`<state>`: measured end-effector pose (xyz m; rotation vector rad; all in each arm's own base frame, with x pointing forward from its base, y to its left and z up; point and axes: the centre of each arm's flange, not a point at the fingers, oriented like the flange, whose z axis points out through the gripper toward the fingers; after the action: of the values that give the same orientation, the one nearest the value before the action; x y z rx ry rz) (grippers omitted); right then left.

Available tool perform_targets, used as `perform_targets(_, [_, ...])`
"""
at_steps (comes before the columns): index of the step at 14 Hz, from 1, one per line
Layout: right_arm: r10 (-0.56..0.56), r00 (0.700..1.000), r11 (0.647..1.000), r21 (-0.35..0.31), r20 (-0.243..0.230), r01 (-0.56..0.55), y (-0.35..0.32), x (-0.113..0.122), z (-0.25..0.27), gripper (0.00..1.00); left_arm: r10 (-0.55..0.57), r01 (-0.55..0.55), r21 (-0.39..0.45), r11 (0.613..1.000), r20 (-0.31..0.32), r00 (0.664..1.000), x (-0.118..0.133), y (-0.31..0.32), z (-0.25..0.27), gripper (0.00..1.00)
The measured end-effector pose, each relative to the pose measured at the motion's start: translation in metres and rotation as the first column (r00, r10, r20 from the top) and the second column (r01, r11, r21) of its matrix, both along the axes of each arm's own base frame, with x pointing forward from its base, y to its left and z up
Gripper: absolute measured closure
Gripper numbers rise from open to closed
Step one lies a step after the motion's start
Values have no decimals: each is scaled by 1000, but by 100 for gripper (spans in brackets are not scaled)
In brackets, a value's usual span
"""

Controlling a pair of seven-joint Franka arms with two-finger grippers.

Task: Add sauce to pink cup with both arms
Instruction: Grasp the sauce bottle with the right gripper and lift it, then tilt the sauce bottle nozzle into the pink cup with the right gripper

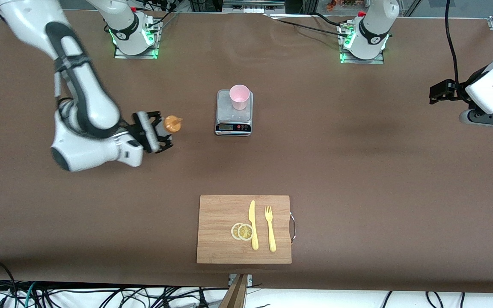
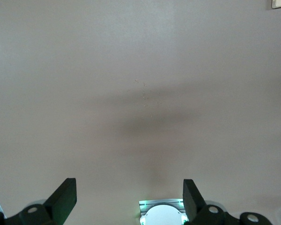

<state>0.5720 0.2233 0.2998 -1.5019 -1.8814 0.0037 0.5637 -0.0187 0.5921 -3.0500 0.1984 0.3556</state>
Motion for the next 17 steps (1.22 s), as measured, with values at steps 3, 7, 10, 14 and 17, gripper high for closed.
perform_targets(3, [62,998,971,-233,31,-53,65,-31,20,75,1,-1,0,1000,1,1000,0,0,0,0])
perform_targets(7, [92,992,895,-444,82,-46,121,-69,30,75,2,-2,0,1000,0,1000,1,1,0,0])
perform_targets(10, [114,988,840,-542,108,-38,148,-93,30,75,2,-2,0,1000,-1,1000,1,1,0,0])
perform_targets(14, [147,975,771,-637,164,-9,181,-122,26,75,2,-2,0,1000,-1,1000,1,1,-1,0])
perform_targets(17, [200,959,703,-711,201,2,195,-141,22,75,2,-2,0,1000,-1,1000,1,1,-1,0])
